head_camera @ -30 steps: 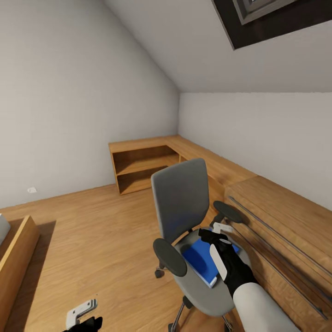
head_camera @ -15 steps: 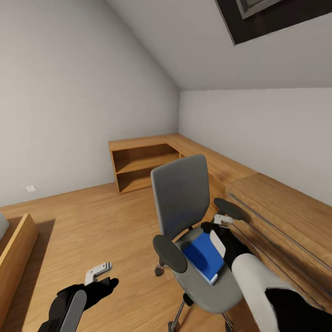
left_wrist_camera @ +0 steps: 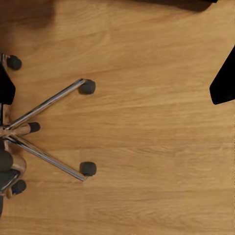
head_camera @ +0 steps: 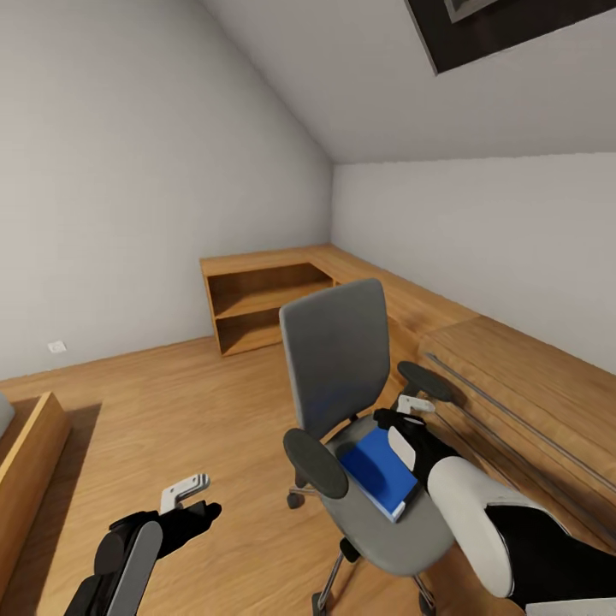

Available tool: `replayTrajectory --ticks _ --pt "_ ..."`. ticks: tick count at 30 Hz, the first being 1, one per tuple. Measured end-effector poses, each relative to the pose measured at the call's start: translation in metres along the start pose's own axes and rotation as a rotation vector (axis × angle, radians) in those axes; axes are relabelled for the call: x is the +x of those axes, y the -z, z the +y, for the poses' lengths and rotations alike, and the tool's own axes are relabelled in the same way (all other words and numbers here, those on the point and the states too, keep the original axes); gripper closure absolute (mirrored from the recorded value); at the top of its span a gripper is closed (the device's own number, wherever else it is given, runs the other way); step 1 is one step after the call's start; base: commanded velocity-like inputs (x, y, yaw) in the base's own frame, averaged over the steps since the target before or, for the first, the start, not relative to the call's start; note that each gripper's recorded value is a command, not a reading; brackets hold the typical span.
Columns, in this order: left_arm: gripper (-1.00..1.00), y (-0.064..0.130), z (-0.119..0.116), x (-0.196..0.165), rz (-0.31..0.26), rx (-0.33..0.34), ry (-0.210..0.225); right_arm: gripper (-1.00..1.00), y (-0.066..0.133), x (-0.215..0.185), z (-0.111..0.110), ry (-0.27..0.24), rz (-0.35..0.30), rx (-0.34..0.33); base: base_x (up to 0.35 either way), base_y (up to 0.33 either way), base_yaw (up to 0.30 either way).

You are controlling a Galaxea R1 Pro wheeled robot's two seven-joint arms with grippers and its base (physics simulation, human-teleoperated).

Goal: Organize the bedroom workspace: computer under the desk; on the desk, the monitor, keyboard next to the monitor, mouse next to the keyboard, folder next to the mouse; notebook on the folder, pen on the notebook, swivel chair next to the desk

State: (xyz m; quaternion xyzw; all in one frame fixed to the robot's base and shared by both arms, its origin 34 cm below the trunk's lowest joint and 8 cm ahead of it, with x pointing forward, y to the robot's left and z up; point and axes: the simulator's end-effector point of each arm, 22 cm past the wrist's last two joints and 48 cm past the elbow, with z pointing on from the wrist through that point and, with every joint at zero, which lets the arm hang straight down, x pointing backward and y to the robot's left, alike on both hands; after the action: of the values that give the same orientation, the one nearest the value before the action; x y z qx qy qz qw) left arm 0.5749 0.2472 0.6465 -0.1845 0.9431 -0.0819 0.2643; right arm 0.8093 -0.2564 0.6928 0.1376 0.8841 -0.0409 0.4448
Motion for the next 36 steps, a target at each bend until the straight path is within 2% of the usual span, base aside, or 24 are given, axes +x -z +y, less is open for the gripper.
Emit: replayTrajectory --ticks 17,25,30,36 --pt "-1.00 -0.025 0.010 0.017 -0.004 -0.002 -0.001 -1.00 -0.016 0.041 -0.001 -0.002 0.024 -0.003 0.000 0.000 0.008" --pt "-1.00 -0.026 0.008 0.018 -0.003 0.001 0.000 -1.00 -0.014 0.043 0.011 0.000 0.027 -0.015 0.000 0.000 0.197" --pt "-1.00 -0.026 0.008 0.018 -0.002 0.003 0.000 -1.00 -0.014 0.044 0.012 0.000 0.029 -0.017 0.000 0.000 0.245" --pt "-1.00 -0.030 0.009 0.026 0.019 0.002 0.002 -1.00 -0.013 0.045 0.012 0.002 0.030 -0.017 0.000 0.000 0.086"
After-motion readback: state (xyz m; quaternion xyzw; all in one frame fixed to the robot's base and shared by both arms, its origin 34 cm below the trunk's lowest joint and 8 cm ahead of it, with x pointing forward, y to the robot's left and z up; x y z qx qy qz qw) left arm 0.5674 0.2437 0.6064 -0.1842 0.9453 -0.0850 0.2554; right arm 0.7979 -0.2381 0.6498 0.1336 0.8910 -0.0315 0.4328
